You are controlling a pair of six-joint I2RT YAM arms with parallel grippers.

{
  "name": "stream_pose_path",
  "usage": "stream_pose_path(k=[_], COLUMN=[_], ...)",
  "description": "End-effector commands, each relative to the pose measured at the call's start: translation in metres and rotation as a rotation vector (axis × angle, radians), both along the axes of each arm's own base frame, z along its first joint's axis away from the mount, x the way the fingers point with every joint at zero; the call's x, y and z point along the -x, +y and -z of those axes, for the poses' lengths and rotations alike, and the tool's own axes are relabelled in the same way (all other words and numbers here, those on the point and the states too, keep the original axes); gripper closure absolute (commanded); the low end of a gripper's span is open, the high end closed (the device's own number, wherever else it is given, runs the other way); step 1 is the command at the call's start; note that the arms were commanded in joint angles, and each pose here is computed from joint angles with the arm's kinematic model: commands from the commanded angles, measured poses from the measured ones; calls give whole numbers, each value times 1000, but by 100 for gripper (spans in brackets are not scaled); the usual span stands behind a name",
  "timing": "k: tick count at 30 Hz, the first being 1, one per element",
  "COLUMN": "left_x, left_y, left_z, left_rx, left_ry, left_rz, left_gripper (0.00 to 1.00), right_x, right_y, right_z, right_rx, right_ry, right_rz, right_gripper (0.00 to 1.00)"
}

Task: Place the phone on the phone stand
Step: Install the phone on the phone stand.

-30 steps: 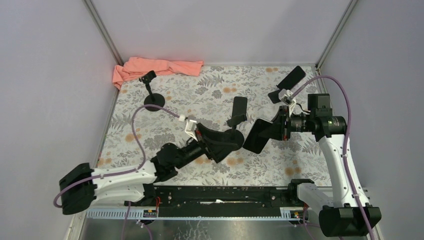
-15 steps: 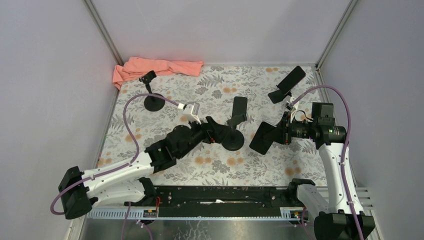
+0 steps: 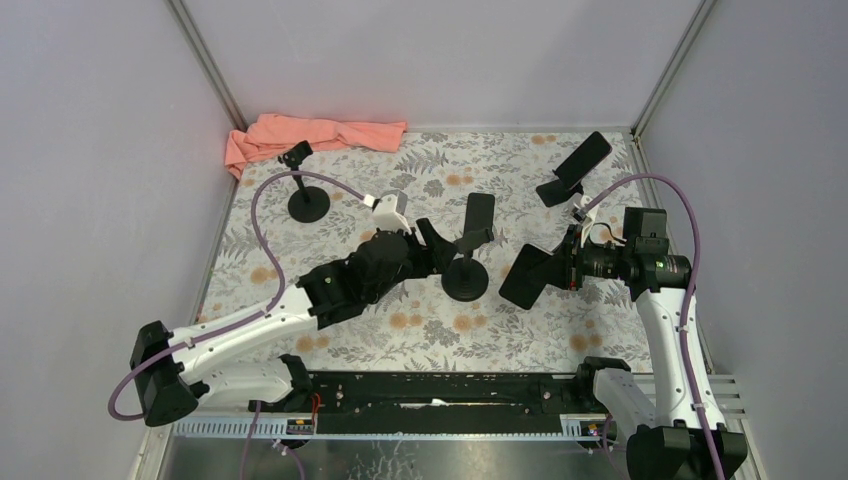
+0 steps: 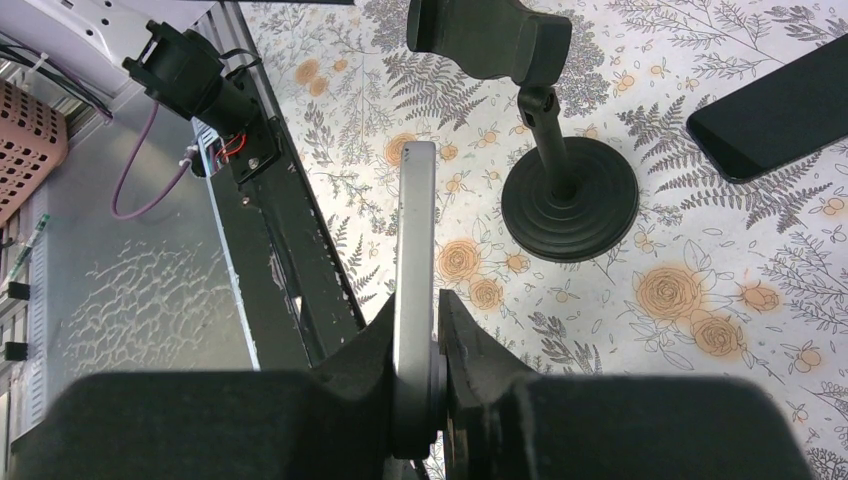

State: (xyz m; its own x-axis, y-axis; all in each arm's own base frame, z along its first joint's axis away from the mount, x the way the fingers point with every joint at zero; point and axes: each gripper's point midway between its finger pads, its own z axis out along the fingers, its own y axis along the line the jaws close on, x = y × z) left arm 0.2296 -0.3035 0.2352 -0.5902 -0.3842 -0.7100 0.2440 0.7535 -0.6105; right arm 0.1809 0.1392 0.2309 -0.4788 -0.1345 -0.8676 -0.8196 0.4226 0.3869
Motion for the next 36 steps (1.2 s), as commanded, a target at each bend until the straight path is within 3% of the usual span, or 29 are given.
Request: stream_pose_path(k=[1, 15, 20, 26, 36], left_x=[-3, -7, -11, -18, -27], left_y=[5, -11, -20, -18, -19], left_z=[-21, -8, -3, 9, 7], left_rx=[-17, -220, -286, -356, -380], left_ry=[-12, -4, -4, 28, 4], left_rz=[-18, 6, -48, -121, -155], left_gripper=[29, 26, 33, 51, 60], right_x=[-1, 0, 0, 1, 2], right_y=[3, 3, 3, 3, 3], right_z=[-12, -14, -14, -15, -15], right_rx=[-38, -45, -48, -51, -59], right_ry=[-42, -50, -50, -53, -52], right_rz=[-15, -13, -13, -14, -14], right_gripper=[100, 100, 100, 100, 100])
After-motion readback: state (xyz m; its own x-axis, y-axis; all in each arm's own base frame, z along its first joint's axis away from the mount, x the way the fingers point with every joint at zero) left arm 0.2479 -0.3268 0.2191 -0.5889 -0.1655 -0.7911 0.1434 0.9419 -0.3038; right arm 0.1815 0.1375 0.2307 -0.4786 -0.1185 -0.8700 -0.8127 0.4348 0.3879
